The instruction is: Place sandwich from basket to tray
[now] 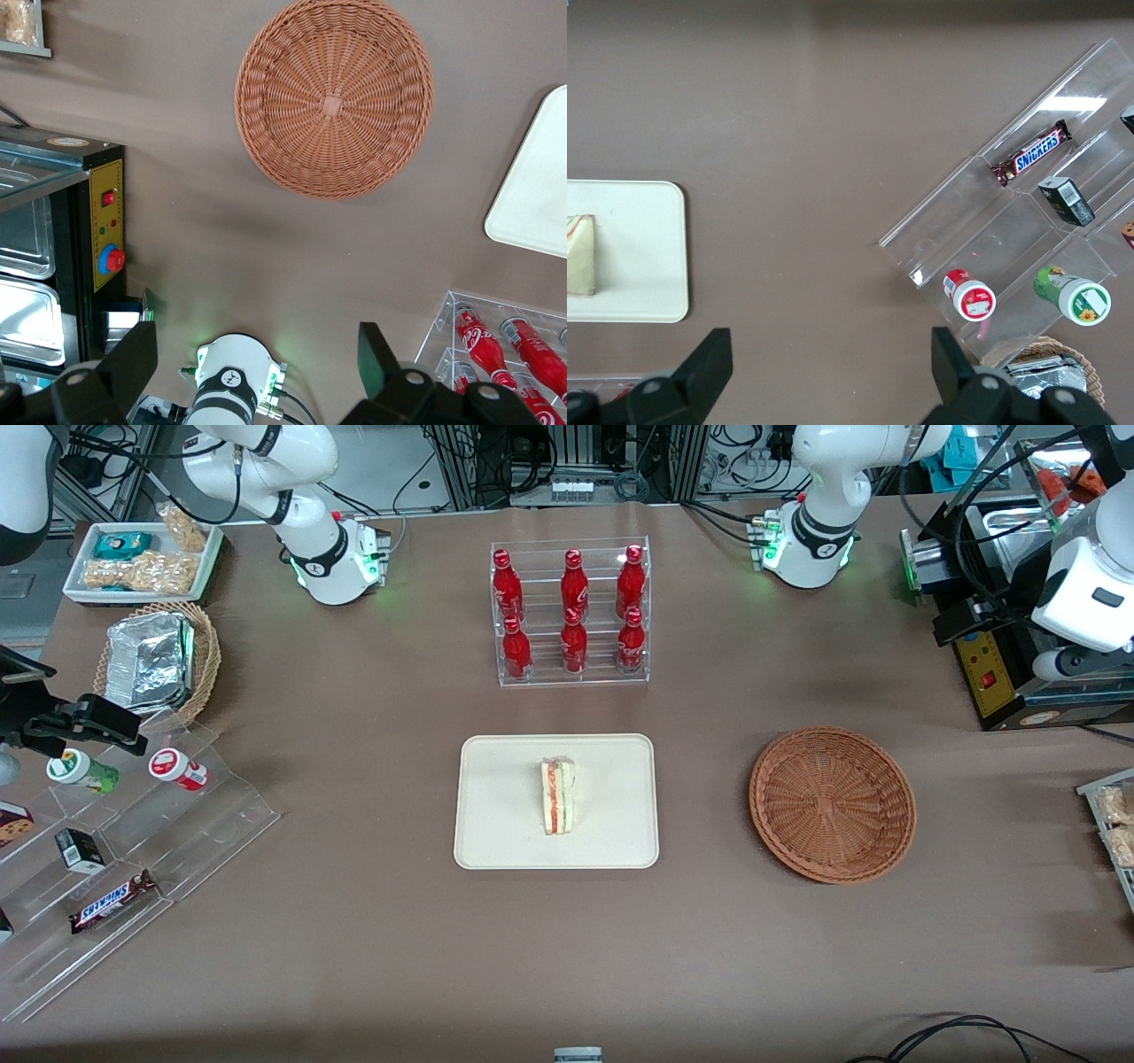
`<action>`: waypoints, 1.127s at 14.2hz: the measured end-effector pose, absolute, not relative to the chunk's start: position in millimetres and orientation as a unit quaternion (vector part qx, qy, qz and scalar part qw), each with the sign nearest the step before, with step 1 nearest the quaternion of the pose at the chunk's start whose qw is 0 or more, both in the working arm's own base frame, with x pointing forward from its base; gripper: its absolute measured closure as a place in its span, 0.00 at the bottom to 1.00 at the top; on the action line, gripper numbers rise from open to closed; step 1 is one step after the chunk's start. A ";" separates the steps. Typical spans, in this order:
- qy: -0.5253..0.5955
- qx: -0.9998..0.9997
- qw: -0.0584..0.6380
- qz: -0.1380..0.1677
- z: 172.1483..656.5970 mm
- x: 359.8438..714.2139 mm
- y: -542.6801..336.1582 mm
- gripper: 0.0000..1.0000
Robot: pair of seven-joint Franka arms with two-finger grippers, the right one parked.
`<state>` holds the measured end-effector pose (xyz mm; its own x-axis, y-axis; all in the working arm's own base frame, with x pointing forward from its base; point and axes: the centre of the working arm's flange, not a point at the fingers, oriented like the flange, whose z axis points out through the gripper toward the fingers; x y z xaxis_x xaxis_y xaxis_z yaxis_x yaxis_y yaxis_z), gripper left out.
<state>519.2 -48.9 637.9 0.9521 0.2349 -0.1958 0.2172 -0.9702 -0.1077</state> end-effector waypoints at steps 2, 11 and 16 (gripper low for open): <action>-0.114 -0.987 0.041 0.104 637.5 519.6 -49.3 0.00; -0.111 -0.991 0.029 0.067 632.3 538.7 -49.9 0.00; -0.046 -0.996 0.027 0.066 634.8 538.0 -49.8 0.00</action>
